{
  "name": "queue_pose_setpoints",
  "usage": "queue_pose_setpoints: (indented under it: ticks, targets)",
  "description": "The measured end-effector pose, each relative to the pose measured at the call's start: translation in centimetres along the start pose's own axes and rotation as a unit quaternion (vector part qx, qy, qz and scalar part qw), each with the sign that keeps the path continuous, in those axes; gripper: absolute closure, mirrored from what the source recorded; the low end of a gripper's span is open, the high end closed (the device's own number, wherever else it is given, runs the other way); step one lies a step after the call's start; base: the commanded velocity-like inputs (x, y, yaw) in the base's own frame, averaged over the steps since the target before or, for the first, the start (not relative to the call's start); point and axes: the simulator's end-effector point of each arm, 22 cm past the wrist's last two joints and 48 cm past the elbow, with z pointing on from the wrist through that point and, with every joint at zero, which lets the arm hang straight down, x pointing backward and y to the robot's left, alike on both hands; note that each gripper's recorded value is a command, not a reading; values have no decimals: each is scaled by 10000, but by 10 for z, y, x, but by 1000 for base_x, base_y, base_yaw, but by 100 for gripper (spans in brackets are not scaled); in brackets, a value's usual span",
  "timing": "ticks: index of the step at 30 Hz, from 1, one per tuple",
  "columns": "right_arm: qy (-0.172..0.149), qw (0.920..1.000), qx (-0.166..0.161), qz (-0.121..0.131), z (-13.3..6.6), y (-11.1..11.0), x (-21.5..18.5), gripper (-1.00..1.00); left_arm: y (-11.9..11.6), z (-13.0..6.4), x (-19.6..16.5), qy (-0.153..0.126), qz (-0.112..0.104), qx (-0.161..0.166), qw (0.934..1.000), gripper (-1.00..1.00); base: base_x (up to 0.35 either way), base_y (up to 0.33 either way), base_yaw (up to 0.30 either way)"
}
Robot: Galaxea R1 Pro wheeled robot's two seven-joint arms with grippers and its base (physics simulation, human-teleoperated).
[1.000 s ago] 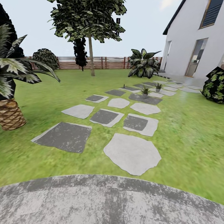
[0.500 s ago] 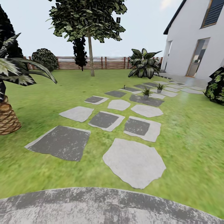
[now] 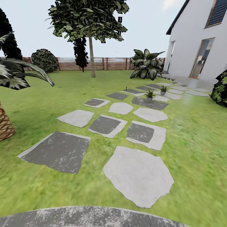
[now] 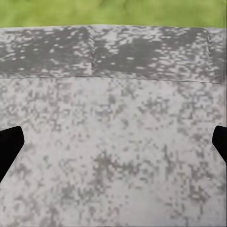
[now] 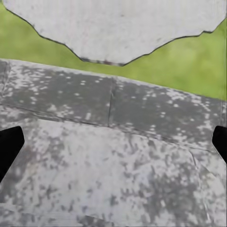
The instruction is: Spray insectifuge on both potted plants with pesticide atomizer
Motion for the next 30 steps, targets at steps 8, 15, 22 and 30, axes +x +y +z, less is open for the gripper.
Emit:
queue_pose_setpoints:
  ticks: [8,15,22,30]
  targets:
    - [6,10000,-9,-6,0,0,1,-100,-5,9,-27,-219,-4,31,9998,-100,340,0,0]
    - [0,10000,5,1,0,0,0,-100,-4,12,-28,-186,11,38,9998,-100,340,0,0]
    - [0,10000,12,2,0,-1,0,-100,-2,8,-7,36,-11,14,10000,-100,340,0,0]
    - [4,10000,4,2,0,0,0,-100,0,6,-6,-56,-8,4,10000,-100,340,0,0]
